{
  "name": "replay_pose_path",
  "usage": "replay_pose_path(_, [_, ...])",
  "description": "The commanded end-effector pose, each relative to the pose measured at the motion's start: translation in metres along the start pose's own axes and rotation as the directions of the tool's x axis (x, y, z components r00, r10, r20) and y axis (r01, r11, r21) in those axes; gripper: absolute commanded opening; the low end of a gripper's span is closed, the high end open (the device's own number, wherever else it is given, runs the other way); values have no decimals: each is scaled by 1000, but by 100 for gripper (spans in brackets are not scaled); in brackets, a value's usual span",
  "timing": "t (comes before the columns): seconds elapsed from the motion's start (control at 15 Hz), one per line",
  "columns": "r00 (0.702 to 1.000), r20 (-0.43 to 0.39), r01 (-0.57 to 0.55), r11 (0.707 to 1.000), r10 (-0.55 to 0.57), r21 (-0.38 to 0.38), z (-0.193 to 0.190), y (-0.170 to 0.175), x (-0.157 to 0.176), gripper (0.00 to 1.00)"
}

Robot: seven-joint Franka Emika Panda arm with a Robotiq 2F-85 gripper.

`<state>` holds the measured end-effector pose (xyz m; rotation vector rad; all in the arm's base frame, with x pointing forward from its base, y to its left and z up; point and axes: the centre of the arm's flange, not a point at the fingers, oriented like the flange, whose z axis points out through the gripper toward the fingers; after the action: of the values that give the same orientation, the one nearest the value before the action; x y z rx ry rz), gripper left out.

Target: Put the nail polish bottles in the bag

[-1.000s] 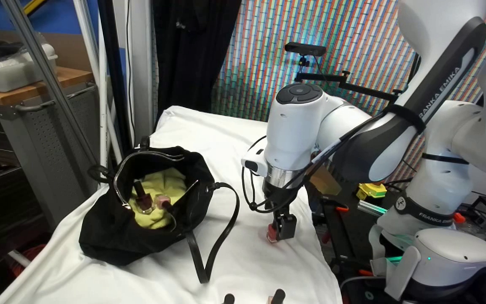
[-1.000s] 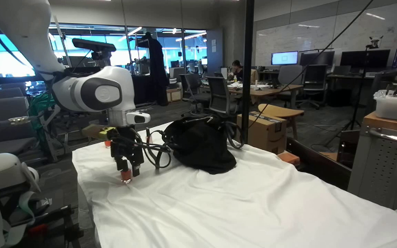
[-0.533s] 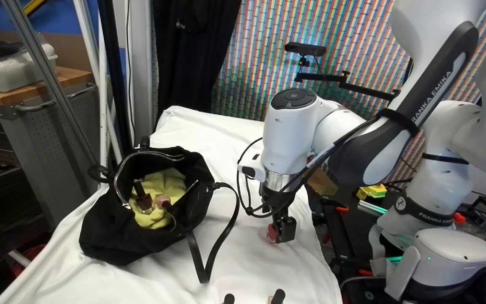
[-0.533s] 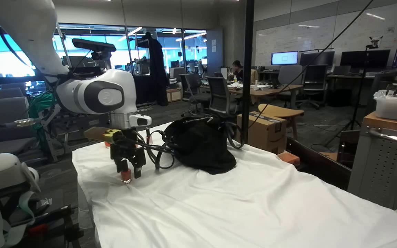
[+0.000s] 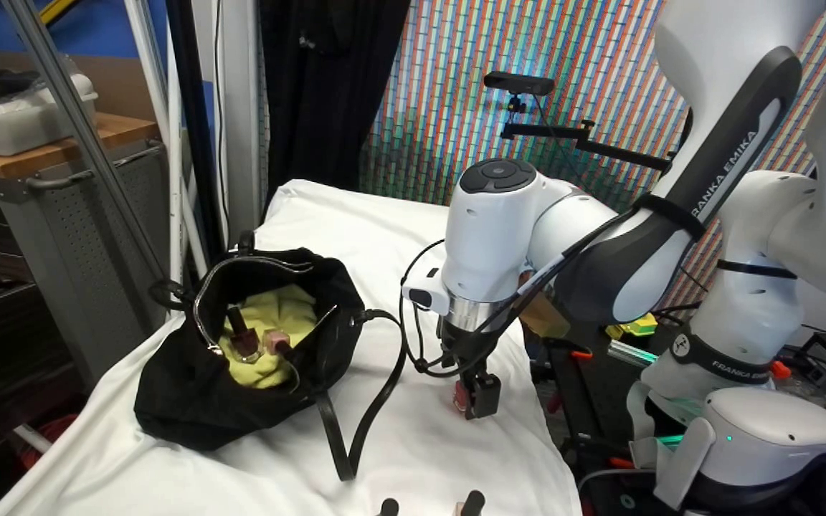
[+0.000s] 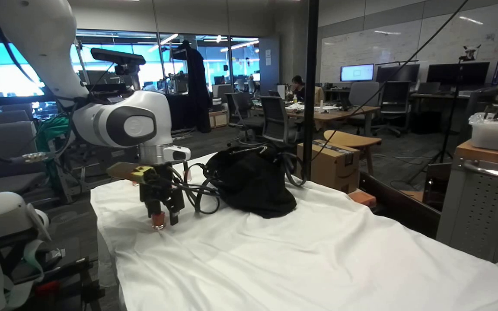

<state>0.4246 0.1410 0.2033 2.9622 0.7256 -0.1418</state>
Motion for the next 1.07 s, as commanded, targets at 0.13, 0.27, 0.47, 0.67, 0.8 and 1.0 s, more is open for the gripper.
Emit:
replay_pose_path(0.13, [1000, -17, 1, 1000, -1, 8, 6, 1, 3, 100])
replay_pose_path(0.27, [1000, -12, 2, 1000, -2, 3, 4, 1, 2, 100])
replay_pose_path(0.47, [1000, -5, 4, 1000, -4, -7, 1, 1, 1, 100])
replay_pose_path(0.67, [1000, 0, 5, 1000, -5, -13, -1, 1, 0, 100])
replay_pose_path(0.8, [1000, 3, 11, 1000, -11, -14, -3, 1, 0, 100])
replay_pose_path(1.0, [1000, 12, 17, 1000, -16, -22, -6, -1, 0, 100])
